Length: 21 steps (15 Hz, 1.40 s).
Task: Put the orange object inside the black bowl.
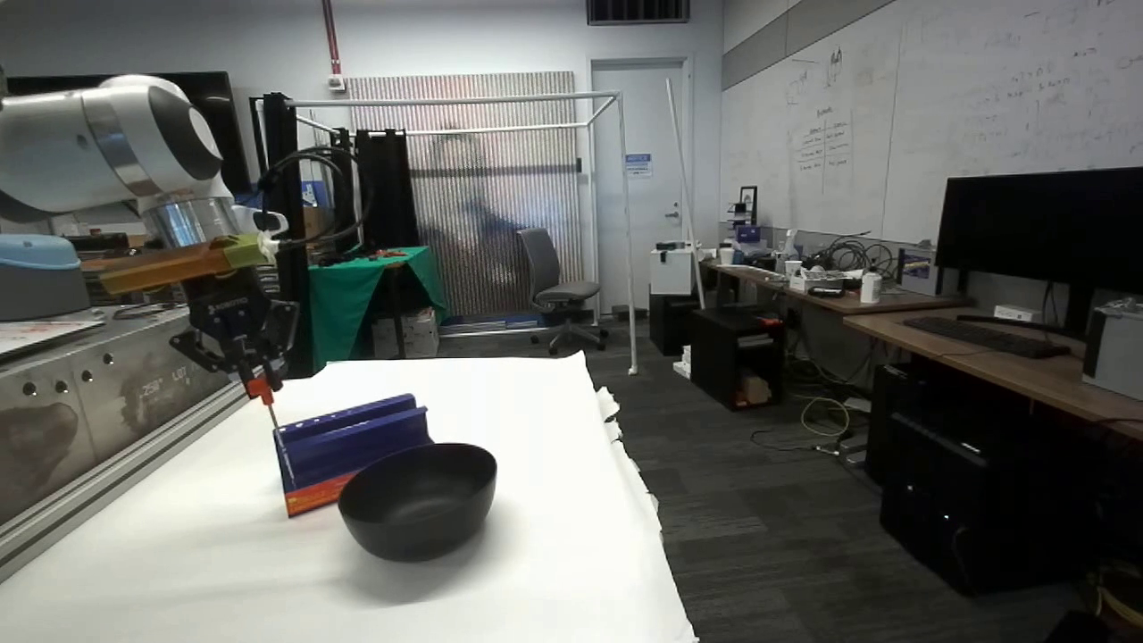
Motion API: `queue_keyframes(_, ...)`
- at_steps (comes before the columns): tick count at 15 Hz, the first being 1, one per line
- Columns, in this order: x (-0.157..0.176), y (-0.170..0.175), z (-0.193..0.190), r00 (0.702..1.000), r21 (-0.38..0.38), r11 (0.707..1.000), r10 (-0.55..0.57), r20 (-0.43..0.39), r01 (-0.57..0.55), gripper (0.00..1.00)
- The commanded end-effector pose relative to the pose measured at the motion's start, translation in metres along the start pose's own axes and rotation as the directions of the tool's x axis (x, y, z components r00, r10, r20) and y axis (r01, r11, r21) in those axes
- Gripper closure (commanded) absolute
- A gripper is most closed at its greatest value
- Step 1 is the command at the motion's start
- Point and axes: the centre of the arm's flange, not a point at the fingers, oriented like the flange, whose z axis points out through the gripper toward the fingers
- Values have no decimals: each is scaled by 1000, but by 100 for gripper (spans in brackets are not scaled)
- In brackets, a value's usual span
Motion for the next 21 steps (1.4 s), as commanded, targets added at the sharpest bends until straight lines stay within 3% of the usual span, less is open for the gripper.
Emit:
queue_keyframes(1,-37,4,-59,999,-23,999,-49,-18,49,87)
queue_keyframes(4,-58,12,-96,999,-57,998,-34,-39,32,88)
queue_keyframes(8,-85,43,-111,999,-108,993,46,27,-43,88)
queue_keyframes(10,-93,65,-101,995,-131,989,83,61,-74,88)
queue_keyframes(14,-102,101,-59,988,-207,969,148,54,-134,88)
queue_keyframes(21,-108,134,10,979,-239,958,183,87,-158,88)
